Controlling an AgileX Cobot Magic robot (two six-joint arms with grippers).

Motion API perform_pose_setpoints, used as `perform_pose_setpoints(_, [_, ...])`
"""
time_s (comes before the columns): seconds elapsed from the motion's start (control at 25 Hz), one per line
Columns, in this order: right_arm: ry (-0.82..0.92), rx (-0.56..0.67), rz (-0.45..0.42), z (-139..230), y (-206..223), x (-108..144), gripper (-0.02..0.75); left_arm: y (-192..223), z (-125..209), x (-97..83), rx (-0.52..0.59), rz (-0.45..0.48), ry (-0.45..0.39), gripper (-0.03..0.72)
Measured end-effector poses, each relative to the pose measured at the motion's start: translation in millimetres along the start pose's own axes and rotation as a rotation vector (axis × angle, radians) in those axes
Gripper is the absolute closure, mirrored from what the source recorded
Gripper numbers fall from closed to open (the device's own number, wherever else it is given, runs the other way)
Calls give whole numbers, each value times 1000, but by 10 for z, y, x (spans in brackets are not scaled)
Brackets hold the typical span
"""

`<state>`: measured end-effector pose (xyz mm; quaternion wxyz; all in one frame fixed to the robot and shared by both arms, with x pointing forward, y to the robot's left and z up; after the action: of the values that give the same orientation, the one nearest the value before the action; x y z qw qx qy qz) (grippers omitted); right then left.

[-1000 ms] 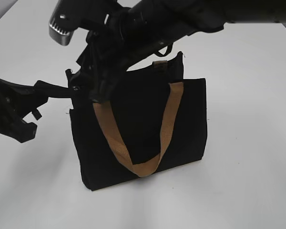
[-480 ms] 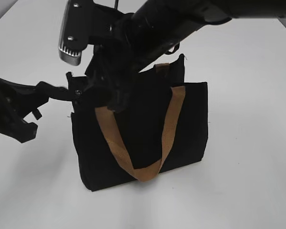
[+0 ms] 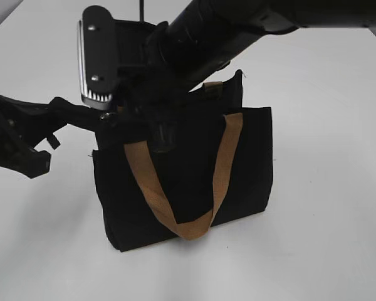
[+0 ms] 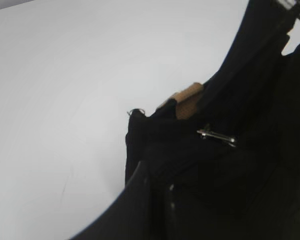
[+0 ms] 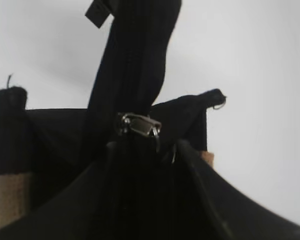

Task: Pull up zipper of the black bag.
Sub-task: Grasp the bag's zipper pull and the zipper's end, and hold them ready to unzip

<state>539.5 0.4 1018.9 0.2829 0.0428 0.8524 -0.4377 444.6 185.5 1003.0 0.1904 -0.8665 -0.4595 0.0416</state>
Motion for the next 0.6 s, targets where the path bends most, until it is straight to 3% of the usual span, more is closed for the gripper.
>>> perform_pose_setpoints(0.36, [-127, -14, 27, -155, 195, 82, 506, -6, -109, -32, -100, 28, -1, 690])
perform_pose_setpoints(0.6, [-126, -11, 40, -144, 221, 71, 713, -7, -112, -33, -103, 30, -5, 690])
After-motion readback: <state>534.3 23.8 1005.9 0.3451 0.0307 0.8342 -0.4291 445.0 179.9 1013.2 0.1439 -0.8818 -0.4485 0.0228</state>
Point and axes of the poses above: a point on each arm's last joint axis where the gripper is mounted, y pointing out along that axis toward the gripper, x along the wrist's bending axis when the last joint is at zero, z = x × y, the point moved 2 cm from there along y, pointing out along that axis toward the gripper, and after that the axes turned 5 degrees about -y, right-handed, at the moved point
